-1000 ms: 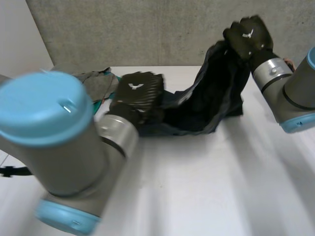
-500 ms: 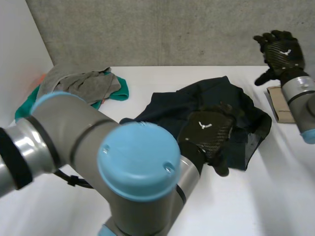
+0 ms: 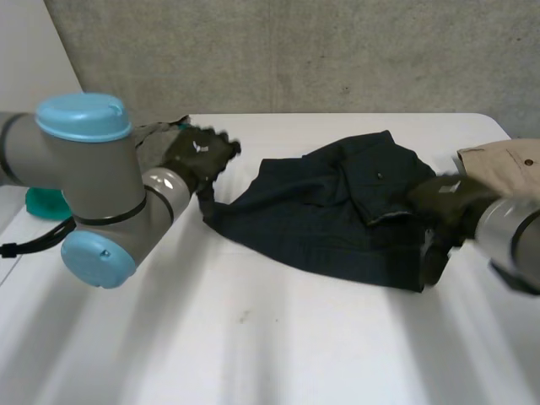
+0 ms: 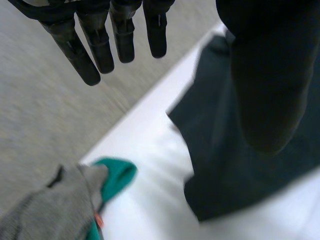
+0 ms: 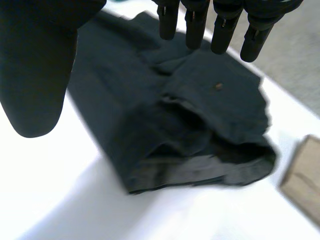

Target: Fold the laundry.

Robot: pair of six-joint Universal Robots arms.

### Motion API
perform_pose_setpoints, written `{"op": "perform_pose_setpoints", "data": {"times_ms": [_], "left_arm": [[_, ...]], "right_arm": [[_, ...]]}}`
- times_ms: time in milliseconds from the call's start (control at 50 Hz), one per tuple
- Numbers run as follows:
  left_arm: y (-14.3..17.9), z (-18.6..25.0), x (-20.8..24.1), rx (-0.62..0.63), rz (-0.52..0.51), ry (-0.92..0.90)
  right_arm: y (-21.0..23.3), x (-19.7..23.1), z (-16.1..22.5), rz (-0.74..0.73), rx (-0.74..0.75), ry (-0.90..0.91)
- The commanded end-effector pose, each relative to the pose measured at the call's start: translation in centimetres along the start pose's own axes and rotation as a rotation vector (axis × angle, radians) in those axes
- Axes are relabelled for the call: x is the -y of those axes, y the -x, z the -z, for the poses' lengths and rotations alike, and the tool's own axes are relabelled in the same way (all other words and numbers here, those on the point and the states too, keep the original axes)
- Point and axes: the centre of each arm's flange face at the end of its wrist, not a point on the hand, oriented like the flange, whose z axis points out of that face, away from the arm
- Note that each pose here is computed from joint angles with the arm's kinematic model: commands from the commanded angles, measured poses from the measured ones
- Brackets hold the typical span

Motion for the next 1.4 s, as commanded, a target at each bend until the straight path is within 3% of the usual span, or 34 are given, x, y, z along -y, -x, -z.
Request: {"op": "perform_pose_setpoints", "data": {"times_ms": [20,240,360,580,720,920,980,1120,1300,1400], "left_arm": [[-1.3,-1.8,-3.4,-0.145,-0.067,0.06],[-1.8,-0.8,-3.1,-0.121,0.006,0.046],[-2.0,-0.6,-3.3,-0.114,0.022,0.037],[-4.4,-1.9,-5.3,-0.147,0.013,0.077],[-3.4,-2.4,-4.7,-0.033,0.021,0.094],[0.6,1.5,3.5,0.095,0.098,-0.132],[3.4,5.2,9.0,0.175,0.135,-0.325],[7.7,12.5,17.1,0.291,0.211,-0.654],[12.1,17.4,21.4,0.42,0.278,-0.843],[13.3,16.0,21.8,0.438,0.278,-0.848]], "right_arm": [[3.8,-3.9,-3.6,0.009,-0.063,-0.071],[4.3,-5.7,-9.3,0.118,-0.277,-0.175],[4.2,-4.7,-9.2,0.12,-0.254,-0.201],[4.8,2.2,-1.0,0.038,-0.109,-0.42],[4.0,4.7,3.4,-0.055,-0.088,-0.499],[1.6,9.0,7.1,-0.056,-0.132,-0.63],[0.0,11.2,8.5,-0.066,-0.168,-0.68],[-2.0,14.6,11.8,-0.103,-0.193,-0.789],[-3.8,17.0,14.5,-0.179,-0.217,-0.921],[-4.4,16.7,12.1,-0.231,-0.203,-0.876]]}}
